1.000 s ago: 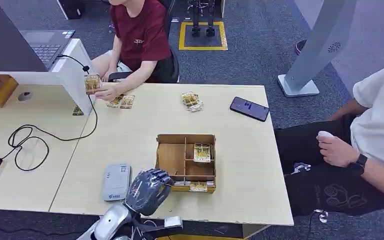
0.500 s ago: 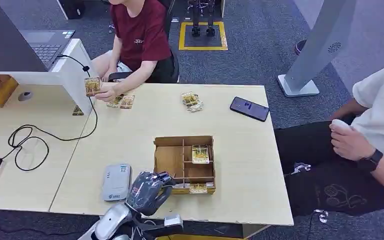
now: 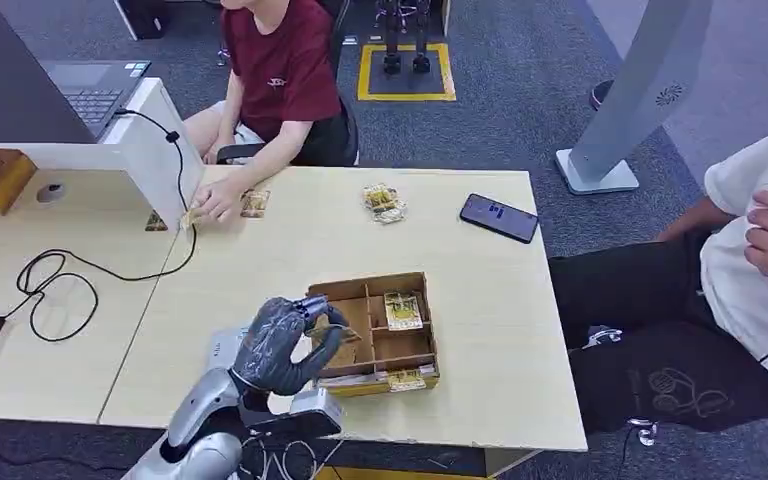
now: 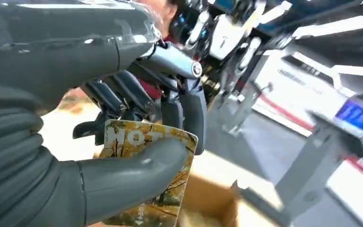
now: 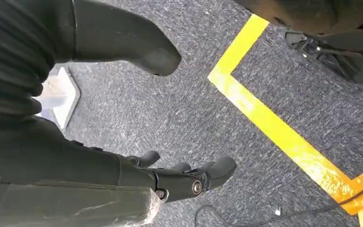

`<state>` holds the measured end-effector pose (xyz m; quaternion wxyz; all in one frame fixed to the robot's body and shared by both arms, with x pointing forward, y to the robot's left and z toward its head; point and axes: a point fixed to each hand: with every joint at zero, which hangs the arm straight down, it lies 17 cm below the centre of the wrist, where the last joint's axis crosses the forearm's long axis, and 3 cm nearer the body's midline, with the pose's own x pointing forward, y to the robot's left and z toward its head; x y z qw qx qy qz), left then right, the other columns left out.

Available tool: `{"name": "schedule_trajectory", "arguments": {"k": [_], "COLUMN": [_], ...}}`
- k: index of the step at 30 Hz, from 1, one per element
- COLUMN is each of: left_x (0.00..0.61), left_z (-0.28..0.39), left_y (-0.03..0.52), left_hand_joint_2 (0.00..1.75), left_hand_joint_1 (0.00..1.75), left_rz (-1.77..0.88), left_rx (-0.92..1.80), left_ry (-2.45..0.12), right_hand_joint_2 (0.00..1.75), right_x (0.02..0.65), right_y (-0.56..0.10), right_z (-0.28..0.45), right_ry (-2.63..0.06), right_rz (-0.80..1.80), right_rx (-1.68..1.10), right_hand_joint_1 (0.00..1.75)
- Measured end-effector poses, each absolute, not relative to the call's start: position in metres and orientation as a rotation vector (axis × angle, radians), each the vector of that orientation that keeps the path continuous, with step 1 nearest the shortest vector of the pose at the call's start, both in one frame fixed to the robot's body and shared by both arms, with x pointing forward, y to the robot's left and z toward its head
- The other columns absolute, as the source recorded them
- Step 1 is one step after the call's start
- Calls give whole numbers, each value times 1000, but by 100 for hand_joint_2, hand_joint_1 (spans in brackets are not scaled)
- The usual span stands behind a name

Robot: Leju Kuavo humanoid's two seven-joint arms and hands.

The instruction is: Pass the card to the sensor for recognition and then transmit it.

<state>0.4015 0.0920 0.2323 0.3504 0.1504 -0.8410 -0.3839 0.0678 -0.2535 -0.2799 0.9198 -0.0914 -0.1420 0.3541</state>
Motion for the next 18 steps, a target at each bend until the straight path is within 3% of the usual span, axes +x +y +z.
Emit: {"name": "schedule_trajectory", "arguments": {"k": [7,18], "left_x": [408,510], "left_z": [293,340], "left_y": [117,181], "left_hand_joint_2": [175,175], "left_hand_joint_1": [175,175], "left_rz": [-947,-812], "left_rx": [535,937], "left_ry": [-2302,-2162], "right_hand_joint_2": [175,175], "right_x": [67,76], "right_y": [-254,-253], "right_z": [-280,-279], "right_ry": [-290,-306], "right_rz": [729,762], "right_rx": [-188,-195], "right_hand_joint_1": [0,0]}}
